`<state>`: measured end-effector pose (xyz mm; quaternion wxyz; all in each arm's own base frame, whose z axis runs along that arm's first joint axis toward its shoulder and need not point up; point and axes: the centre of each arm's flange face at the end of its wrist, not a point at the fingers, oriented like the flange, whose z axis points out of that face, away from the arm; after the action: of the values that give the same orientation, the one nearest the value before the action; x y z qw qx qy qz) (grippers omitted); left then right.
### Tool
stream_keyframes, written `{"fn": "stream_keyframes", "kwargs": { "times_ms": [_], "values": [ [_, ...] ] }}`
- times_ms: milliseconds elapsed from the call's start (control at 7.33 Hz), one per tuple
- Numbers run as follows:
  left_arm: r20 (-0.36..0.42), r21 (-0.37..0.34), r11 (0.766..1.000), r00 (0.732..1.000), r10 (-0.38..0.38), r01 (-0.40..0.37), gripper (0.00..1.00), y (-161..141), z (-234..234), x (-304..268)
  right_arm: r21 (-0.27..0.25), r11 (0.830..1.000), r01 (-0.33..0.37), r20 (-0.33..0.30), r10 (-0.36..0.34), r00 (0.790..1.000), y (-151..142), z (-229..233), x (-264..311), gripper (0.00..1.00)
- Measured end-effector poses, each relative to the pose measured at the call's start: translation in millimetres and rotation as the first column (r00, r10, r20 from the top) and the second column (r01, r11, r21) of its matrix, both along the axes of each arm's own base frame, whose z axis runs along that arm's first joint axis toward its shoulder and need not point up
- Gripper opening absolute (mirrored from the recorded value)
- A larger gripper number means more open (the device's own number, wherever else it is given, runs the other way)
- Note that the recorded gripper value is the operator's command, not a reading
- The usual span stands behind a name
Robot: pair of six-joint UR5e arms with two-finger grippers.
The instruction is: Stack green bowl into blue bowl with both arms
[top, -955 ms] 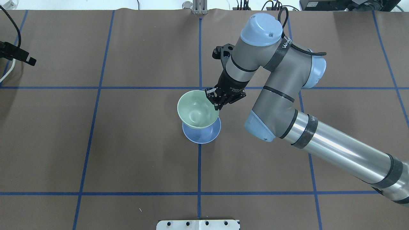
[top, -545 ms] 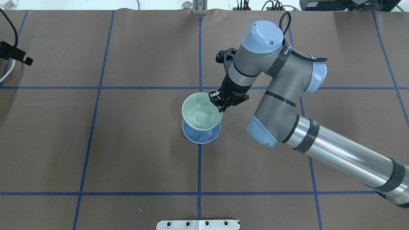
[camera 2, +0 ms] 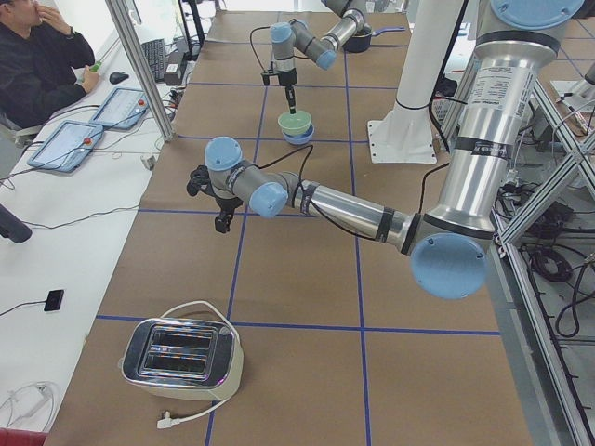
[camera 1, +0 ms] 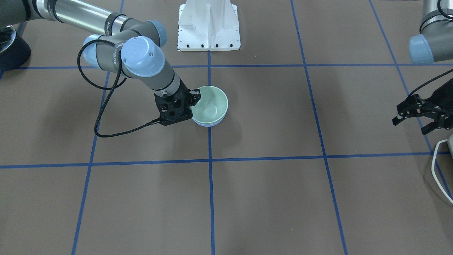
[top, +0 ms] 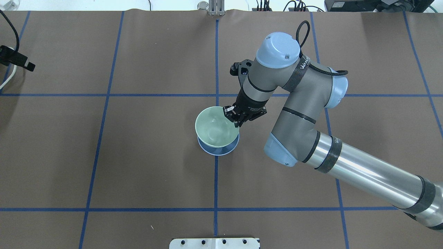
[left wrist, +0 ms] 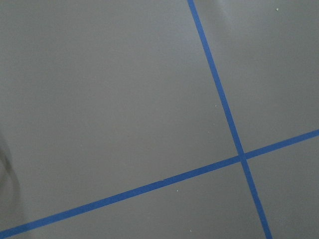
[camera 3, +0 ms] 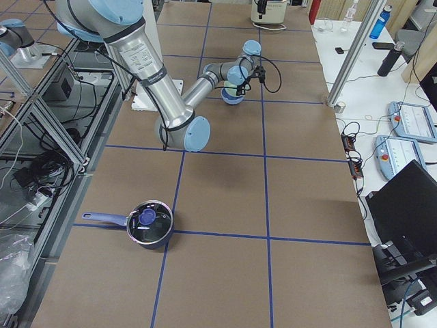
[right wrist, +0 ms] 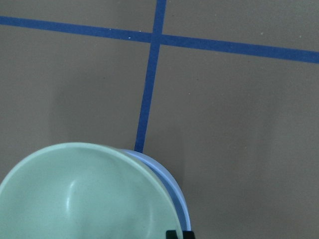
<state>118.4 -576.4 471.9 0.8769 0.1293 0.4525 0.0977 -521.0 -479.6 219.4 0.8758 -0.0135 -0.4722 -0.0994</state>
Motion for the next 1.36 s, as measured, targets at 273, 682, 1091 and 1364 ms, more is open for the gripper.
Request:
{"fn": "stream_keyframes", "kwargs": {
  "times_ms": [273,682,1091,1364],
  "values": [
    [0.003,-0.004,1.000,1.000,-0.001,0.001,0.98,-1,3,0,0.005,1.000,0.000,-0.007,0.000,1.000,5,1,-6,0.00],
    [0.006,-0.005,1.000,1.000,-0.001,0.001,0.98,-1,4,1,0.009,1.000,-0.004,-0.015,0.004,1.000,7,5,-8,0.00],
    [0.005,-0.004,1.000,1.000,-0.001,0.001,0.98,-2,3,1,0.024,1.000,-0.018,-0.021,0.019,1.000,7,9,-6,0.19],
    [0.004,-0.001,1.000,1.000,-0.002,0.002,0.98,-2,1,1,0.028,0.999,-0.020,-0.018,0.021,1.000,9,11,-2,0.46]
  ]
}}
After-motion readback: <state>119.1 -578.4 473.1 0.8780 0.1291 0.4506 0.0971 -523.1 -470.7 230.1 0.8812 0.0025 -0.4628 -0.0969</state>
